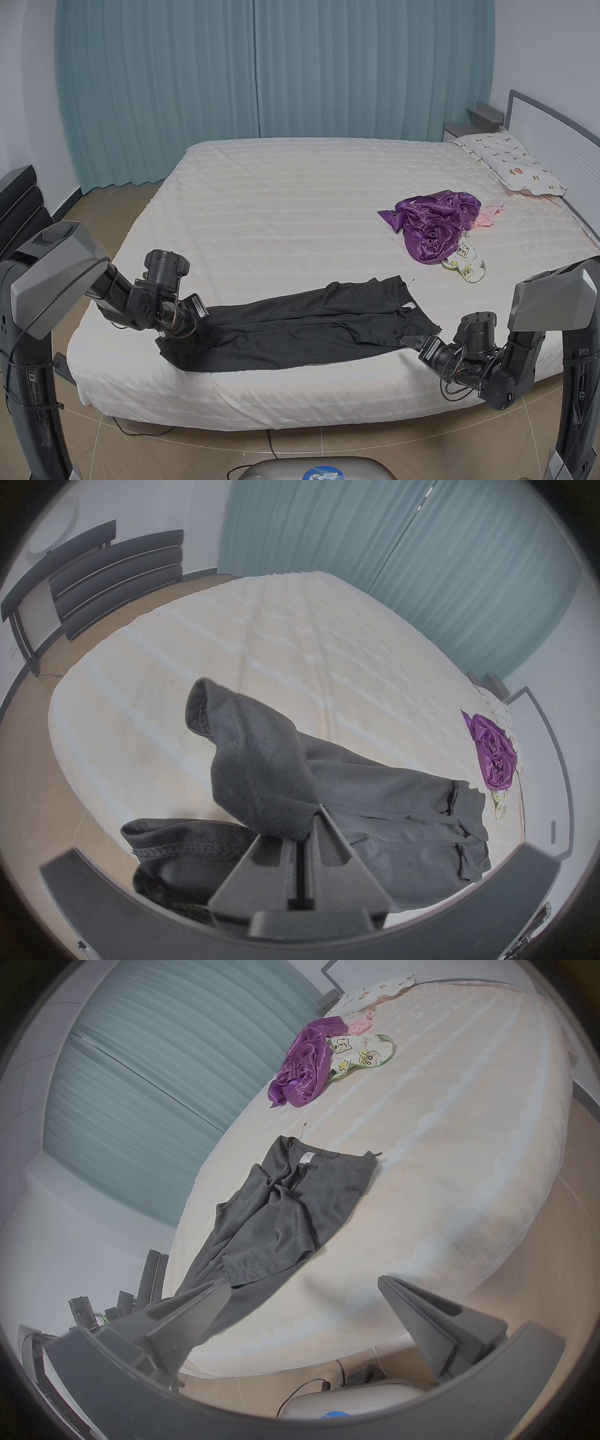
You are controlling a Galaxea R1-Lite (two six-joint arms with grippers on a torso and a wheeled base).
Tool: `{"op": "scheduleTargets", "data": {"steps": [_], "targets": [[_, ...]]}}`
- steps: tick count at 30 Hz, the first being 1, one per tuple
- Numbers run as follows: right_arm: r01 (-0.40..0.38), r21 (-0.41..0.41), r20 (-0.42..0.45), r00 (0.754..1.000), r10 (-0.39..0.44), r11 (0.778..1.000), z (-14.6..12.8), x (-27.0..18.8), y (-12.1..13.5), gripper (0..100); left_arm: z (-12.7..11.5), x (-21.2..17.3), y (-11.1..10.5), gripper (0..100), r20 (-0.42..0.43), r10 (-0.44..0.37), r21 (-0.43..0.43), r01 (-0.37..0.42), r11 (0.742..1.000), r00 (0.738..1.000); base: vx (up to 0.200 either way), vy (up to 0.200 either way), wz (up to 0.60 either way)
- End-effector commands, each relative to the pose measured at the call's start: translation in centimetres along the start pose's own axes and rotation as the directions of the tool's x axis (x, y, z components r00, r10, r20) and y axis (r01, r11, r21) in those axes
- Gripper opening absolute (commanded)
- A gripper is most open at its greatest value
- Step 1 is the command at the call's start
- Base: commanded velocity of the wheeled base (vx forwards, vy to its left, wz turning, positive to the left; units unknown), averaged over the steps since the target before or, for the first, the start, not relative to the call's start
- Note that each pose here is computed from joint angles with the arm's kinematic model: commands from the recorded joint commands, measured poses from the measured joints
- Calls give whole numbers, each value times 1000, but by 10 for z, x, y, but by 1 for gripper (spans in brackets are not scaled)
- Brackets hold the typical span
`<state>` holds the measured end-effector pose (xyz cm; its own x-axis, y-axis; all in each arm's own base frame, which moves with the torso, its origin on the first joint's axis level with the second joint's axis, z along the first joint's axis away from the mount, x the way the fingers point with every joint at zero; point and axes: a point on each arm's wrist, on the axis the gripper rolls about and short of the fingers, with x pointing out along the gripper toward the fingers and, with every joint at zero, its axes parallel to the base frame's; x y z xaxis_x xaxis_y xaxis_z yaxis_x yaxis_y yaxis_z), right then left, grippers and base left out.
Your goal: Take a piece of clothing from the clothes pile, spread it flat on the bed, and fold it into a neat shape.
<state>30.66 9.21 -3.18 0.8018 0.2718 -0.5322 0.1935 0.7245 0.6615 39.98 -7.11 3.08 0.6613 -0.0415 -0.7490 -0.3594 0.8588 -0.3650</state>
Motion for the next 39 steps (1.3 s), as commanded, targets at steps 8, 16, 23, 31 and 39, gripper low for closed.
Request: {"op": "scheduleTargets", "data": {"steps": [8, 16, 23, 31, 39], "targets": [[-2, -2, -3, 1000, 2, 1000, -1, 0, 0, 100, -1, -2, -19, 0, 4, -35, 26, 35, 999, 999, 0, -175, 0], [-2, -2, -2, 1000, 1, 1000, -1, 0, 0, 100, -3, -3, -28, 0, -3, -47, 40, 47, 998, 999, 0, -200, 0], [-2, -2, -2, 1000, 1, 1000, -1, 0, 0, 100, -1, -6, -44, 0, -11, -63, 59, 64, 996, 998, 0, -200, 0], [-1, -1, -2, 1000, 1, 1000, -1, 0, 0, 100, -4, 4, -72, 0, -52, -69, 91, 73, 993, 996, 0, -200, 0], [1, -2, -4, 1000, -1, 1000, -1, 1, 0, 100, -13, 19, -103, 0, -80, -90, 85, 97, 992, 993, 0, -200, 0]]}}
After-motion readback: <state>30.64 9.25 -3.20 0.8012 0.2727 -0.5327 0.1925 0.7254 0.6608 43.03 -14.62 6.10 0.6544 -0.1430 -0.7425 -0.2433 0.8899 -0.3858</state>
